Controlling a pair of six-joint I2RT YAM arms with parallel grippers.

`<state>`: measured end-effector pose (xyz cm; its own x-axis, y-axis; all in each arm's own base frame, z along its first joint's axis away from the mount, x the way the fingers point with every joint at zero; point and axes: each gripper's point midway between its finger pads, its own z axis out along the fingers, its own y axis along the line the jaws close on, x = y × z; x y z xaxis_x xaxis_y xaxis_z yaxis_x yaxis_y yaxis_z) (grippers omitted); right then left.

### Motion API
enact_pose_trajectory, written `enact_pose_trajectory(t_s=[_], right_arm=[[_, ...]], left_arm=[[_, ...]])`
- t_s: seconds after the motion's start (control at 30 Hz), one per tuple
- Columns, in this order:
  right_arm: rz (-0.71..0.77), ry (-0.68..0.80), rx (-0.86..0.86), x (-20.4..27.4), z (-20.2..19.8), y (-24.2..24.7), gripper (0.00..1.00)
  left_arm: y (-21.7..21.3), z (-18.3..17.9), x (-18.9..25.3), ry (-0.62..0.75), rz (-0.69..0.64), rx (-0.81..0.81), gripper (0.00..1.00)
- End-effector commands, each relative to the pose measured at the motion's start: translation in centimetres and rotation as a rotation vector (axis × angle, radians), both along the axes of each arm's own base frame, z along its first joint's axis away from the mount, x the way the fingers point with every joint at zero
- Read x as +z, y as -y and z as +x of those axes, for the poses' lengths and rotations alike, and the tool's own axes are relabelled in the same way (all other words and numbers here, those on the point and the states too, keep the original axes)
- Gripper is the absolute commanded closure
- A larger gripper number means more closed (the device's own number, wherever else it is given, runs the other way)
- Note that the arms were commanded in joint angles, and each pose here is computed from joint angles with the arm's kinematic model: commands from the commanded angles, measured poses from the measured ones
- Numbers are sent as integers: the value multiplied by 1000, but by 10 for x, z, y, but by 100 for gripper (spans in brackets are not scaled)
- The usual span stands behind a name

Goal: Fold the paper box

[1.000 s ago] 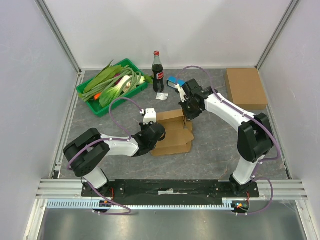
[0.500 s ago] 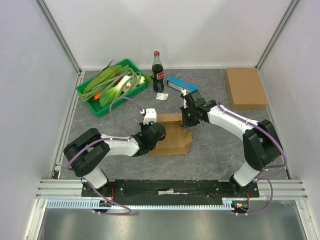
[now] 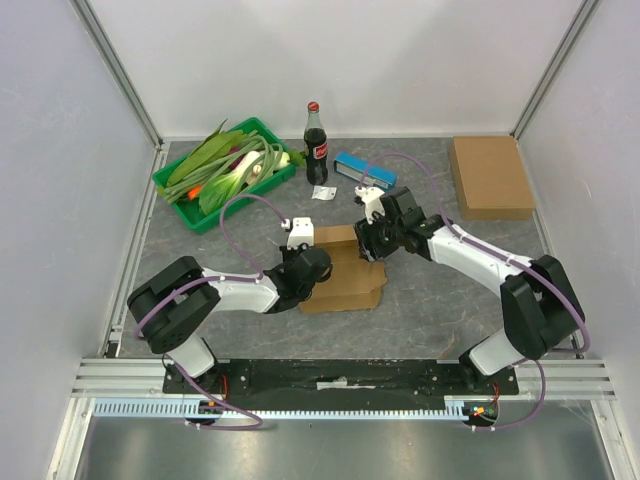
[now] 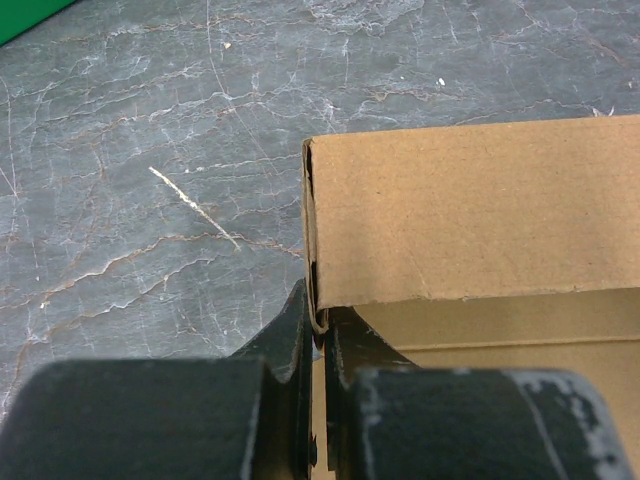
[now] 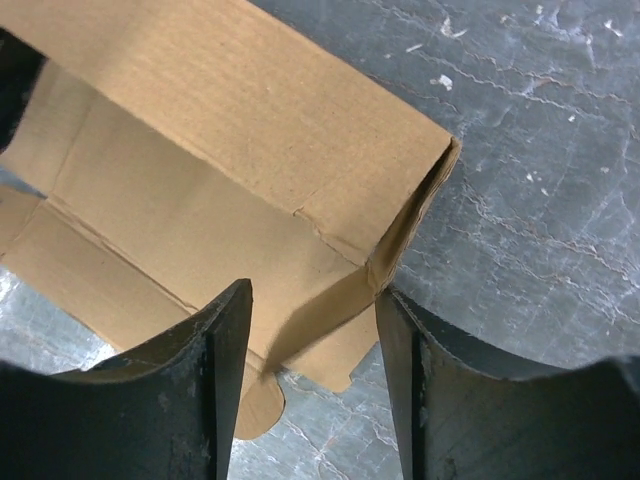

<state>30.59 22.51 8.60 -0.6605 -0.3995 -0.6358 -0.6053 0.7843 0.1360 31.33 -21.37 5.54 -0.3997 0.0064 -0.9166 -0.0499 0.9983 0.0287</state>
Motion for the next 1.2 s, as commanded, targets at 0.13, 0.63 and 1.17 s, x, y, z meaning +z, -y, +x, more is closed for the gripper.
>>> enact_pose_trajectory(t_s=[0.13, 0.63, 1.17], right_arm=[[335, 27, 82, 34, -3, -9, 37], [104, 148, -447, 51, 49, 136, 38], [11, 190, 67, 12, 27, 40, 43]], left_arm=[[4, 5, 12, 35, -2, 10, 98], [5, 5, 12, 34, -4, 7, 98], [8, 6, 9, 28, 1, -7, 98]])
